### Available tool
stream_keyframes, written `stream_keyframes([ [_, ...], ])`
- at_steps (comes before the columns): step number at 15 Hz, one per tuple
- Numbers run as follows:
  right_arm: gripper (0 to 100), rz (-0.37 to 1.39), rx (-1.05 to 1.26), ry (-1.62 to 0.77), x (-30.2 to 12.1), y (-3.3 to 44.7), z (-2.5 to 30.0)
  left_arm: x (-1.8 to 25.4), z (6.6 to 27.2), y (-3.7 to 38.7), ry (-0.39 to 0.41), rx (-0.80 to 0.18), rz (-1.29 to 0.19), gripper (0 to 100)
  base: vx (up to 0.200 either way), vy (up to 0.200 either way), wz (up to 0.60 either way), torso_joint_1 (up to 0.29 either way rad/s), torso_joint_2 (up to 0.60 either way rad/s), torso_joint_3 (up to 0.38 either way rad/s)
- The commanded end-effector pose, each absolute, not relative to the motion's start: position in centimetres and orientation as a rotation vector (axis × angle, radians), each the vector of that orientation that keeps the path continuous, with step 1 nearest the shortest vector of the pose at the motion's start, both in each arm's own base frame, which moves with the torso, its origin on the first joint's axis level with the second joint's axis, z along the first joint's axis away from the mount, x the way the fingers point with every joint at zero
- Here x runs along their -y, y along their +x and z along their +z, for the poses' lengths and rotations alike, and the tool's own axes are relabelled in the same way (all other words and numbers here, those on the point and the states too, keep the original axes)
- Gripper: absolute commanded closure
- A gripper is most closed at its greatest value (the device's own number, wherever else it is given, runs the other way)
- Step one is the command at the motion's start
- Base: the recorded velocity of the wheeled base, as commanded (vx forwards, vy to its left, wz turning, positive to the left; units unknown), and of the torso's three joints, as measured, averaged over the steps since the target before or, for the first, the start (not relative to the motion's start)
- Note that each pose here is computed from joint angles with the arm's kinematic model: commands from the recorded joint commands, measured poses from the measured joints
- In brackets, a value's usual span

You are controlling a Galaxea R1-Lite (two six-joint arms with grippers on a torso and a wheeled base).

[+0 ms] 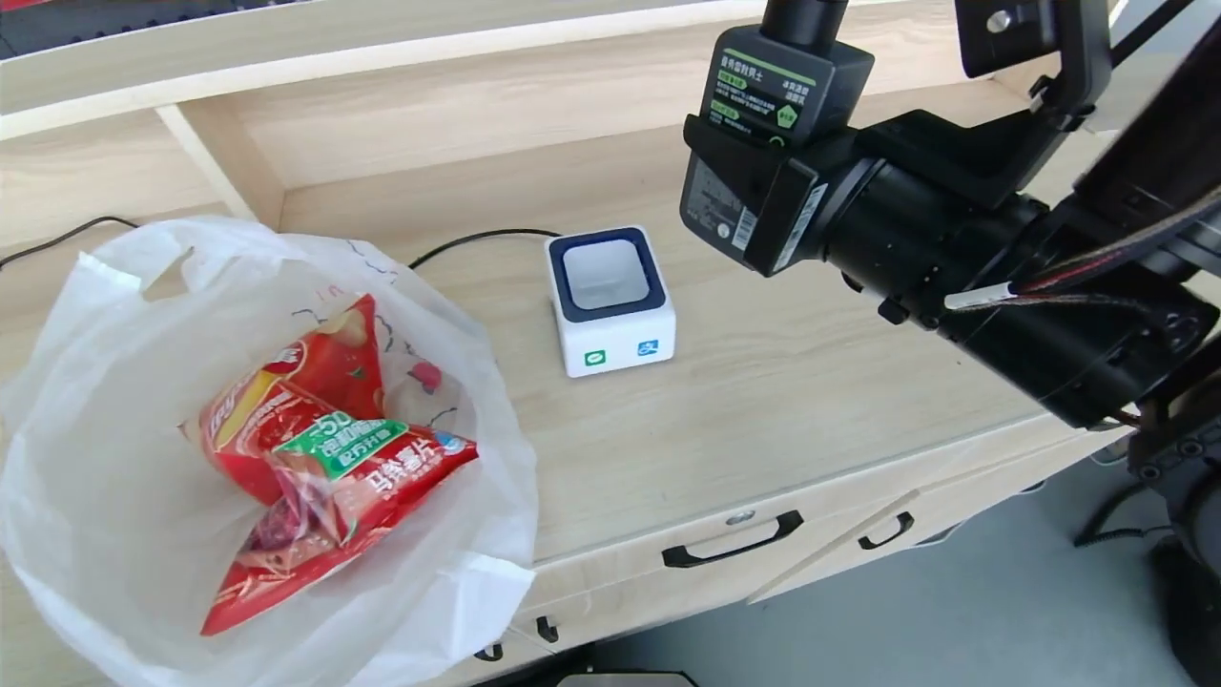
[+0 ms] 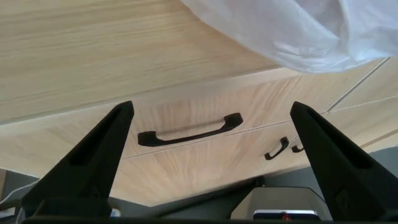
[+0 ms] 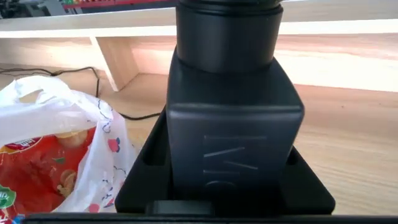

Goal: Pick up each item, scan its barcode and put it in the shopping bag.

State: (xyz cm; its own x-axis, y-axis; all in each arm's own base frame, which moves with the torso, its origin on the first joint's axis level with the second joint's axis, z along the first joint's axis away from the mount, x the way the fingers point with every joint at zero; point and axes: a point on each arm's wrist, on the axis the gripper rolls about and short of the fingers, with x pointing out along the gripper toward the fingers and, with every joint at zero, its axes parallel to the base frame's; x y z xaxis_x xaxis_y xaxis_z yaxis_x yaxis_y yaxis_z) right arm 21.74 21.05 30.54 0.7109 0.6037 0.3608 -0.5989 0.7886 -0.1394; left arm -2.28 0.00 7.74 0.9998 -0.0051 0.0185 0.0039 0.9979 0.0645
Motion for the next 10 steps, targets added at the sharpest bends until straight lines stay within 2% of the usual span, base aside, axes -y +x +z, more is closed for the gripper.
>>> stream_keyframes([
  [1, 100, 0.661, 0.402, -0.016, -20.5, 21.5, 30.4, 0.0, 7.7, -2.3, 0.064, 0.017, -0.004, 0, 0.0, 0.0, 0.6, -0.002, 0.0, 0.002],
  [8, 100, 0.583, 0.38, -0.113, -15.3, 23.2, 29.3, 0.0, 7.7, -2.3, 0.067, 0.017, -0.006, 0, 0.0, 0.0, 0.6, 0.003, 0.0, -0.001],
  [10, 100, 0.619, 0.431, -0.379, -11.9, 25.9, 28.2, 0.0, 7.7, -2.3, 0.069, 0.017, -0.006, 0, 0.0, 0.0, 0.0, 0.0, 0.0, 0.0],
])
